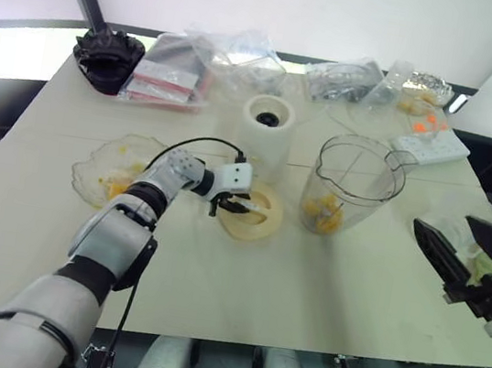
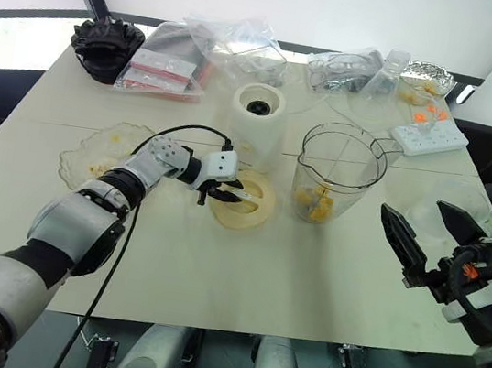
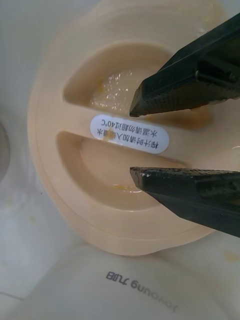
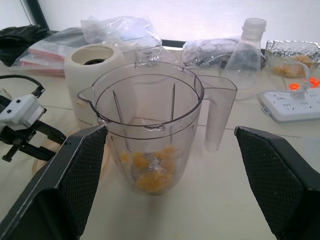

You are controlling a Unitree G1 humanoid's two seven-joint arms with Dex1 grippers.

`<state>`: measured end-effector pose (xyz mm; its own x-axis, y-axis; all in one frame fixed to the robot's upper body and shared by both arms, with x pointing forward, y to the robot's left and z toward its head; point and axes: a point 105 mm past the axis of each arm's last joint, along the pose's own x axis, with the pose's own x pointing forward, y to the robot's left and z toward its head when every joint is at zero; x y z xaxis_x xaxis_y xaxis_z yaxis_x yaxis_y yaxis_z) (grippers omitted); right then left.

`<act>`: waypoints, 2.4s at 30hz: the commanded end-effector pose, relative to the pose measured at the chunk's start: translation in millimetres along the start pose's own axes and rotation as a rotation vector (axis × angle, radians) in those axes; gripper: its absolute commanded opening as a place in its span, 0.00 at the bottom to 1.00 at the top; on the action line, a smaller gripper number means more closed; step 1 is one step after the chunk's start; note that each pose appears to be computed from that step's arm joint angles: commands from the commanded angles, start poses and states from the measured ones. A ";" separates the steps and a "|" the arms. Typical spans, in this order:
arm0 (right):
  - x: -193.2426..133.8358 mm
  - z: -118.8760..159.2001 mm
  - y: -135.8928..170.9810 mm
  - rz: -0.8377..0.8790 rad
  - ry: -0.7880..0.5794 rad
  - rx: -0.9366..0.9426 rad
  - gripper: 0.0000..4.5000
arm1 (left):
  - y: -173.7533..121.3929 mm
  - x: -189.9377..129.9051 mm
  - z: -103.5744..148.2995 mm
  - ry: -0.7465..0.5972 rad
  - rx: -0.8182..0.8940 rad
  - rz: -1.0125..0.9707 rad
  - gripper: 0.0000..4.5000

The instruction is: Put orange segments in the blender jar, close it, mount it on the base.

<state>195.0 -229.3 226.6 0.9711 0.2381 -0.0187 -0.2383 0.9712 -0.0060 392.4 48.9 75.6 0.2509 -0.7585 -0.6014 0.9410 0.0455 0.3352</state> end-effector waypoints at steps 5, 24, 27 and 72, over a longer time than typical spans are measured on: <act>1.6 8.4 -1.0 -0.002 -0.026 -0.042 0.95 | -5.2 12.5 0.7 0.097 -0.009 -0.056 0.36; 22.9 -26.3 -32.4 -0.111 0.096 -0.092 0.95 | -2.0 8.3 8.8 0.122 0.038 -0.099 0.06; 34.5 -36.4 -40.0 -0.100 0.118 -0.101 0.95 | 4.9 -1.9 17.3 0.067 0.031 -0.095 0.06; 175.1 -75.8 -91.8 0.176 0.036 -0.252 0.95 | 14.4 -102.0 26.6 -0.193 0.050 0.104 0.06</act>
<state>381.3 -279.9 136.4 0.9161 0.3847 -0.1133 -0.4007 0.8893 -0.2204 374.3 108.0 145.8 0.2674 -0.8504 -0.4531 0.9185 0.0829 0.3865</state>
